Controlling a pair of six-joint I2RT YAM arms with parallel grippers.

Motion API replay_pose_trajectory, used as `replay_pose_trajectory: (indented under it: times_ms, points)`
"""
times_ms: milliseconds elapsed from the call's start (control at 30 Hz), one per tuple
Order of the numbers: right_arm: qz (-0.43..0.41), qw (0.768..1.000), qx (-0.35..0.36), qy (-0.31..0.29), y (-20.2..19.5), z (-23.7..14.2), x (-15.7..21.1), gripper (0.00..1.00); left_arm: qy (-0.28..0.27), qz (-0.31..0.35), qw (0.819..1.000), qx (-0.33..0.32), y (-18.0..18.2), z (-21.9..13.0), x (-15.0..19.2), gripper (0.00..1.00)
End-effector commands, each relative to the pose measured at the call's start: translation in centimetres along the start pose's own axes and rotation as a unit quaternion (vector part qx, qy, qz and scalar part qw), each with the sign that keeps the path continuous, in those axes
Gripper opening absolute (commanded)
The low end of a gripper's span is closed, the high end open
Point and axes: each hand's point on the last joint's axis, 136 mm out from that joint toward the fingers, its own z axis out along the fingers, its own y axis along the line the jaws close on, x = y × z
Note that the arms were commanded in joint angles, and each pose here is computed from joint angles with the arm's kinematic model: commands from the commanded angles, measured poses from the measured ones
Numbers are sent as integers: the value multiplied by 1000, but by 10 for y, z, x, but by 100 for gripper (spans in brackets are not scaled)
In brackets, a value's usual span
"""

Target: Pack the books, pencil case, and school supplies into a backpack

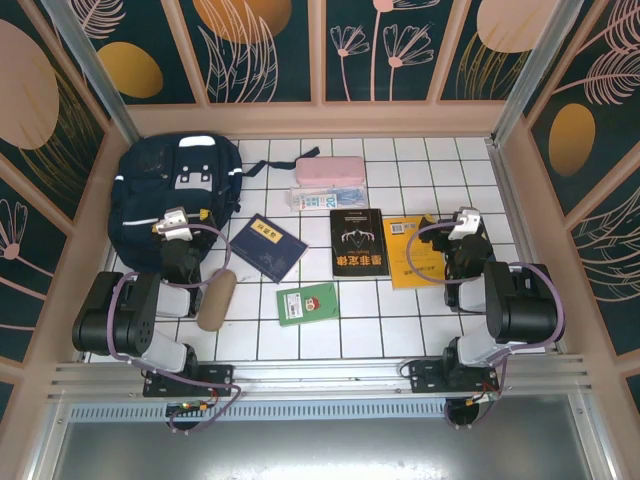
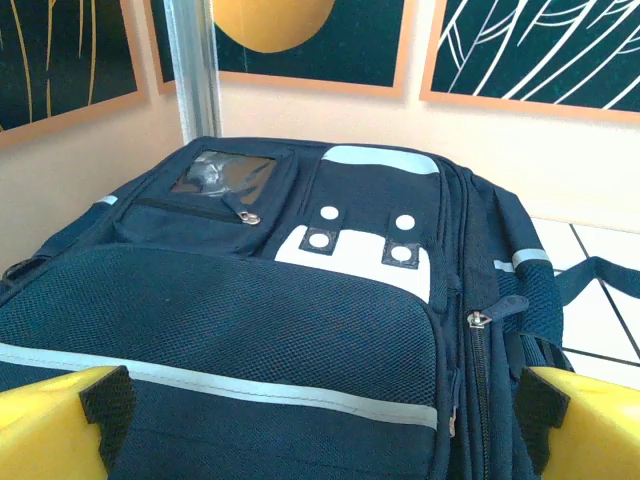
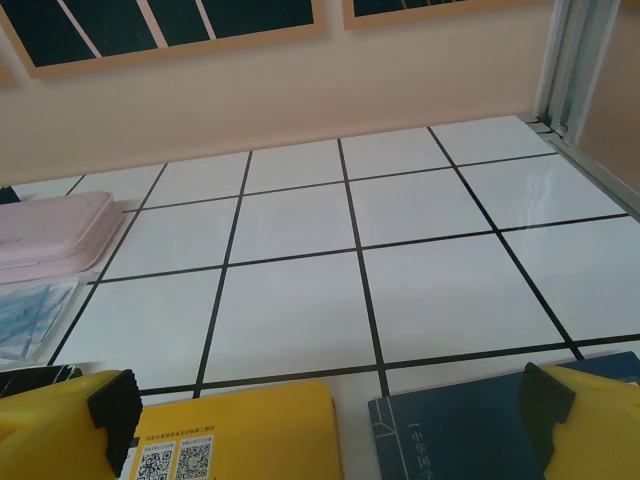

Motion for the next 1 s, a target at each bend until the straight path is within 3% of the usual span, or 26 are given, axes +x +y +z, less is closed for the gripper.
replay_pose_trajectory:
  times_ms: [0, 867, 967]
  points:
    - [2, 1000, 2, -10, 1, 4, -7, 99, -11, 3, 1000, 0, 2, -1, -4, 99]
    - [2, 1000, 1, -12, 1, 3, -8, 99, -12, 4, 1000, 1, 0, 1, -10, 99]
    - [5, 1000, 6, -3, 0, 6, -15, 99, 32, 12, 999, -25, 2, 16, -23, 99]
